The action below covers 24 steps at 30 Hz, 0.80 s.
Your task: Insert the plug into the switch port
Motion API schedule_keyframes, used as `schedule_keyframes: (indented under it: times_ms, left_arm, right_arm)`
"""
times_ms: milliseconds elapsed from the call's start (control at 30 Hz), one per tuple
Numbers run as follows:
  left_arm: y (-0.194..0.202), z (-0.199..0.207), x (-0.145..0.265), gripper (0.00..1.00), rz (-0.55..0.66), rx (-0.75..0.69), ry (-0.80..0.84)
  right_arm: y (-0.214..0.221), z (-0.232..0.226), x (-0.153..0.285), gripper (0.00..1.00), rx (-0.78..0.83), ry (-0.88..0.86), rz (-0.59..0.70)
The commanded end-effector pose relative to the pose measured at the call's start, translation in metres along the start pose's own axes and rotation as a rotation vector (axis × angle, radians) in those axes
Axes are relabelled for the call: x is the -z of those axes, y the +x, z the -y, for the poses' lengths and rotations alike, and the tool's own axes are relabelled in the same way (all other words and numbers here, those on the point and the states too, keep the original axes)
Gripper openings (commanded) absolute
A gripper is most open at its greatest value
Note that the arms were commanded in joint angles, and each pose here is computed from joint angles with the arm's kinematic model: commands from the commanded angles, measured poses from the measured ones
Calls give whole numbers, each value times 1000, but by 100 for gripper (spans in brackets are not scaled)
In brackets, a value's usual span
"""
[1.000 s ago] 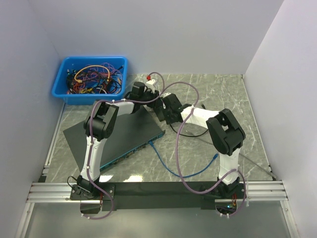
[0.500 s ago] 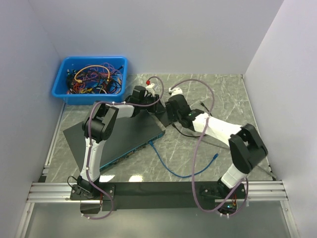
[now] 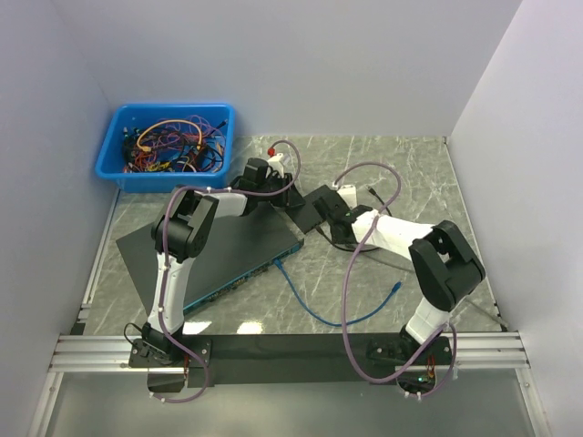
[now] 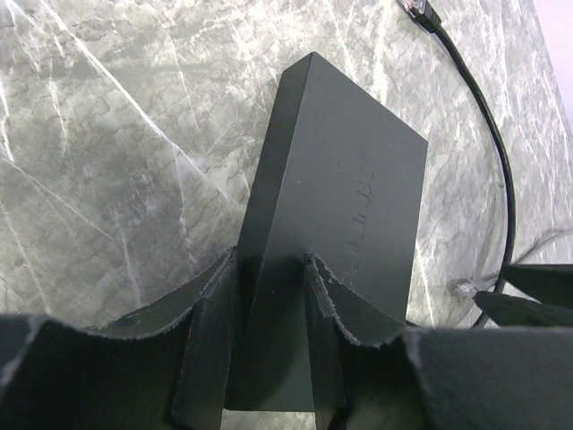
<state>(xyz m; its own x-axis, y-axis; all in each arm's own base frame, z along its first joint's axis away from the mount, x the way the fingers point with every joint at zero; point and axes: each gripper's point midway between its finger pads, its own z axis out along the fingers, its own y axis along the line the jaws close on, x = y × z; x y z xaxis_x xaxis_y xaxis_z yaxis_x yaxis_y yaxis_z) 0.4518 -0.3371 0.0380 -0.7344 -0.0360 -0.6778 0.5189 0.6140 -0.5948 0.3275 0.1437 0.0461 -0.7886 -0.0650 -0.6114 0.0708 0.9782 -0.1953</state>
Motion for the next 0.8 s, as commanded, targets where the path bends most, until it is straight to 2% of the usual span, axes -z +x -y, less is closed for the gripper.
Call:
schedule_keyframes:
  times_ms: [0, 167, 533, 767]
  left_arm:
    - [58, -28, 12, 39, -156, 111, -113]
    - [56, -30, 15, 39, -146, 128, -105]
    - [59, -34, 18, 38, -151, 129, -107]
    - [60, -37, 17, 37, -152, 141, -107]
  right_arm:
    - [4, 18, 5, 43, -52, 80, -17]
    - [4, 23, -1, 46, -47, 108, -60]
    - [18, 13, -23, 47, -36, 50, -146]
    - [20, 0, -12, 47, -48, -65, -146]
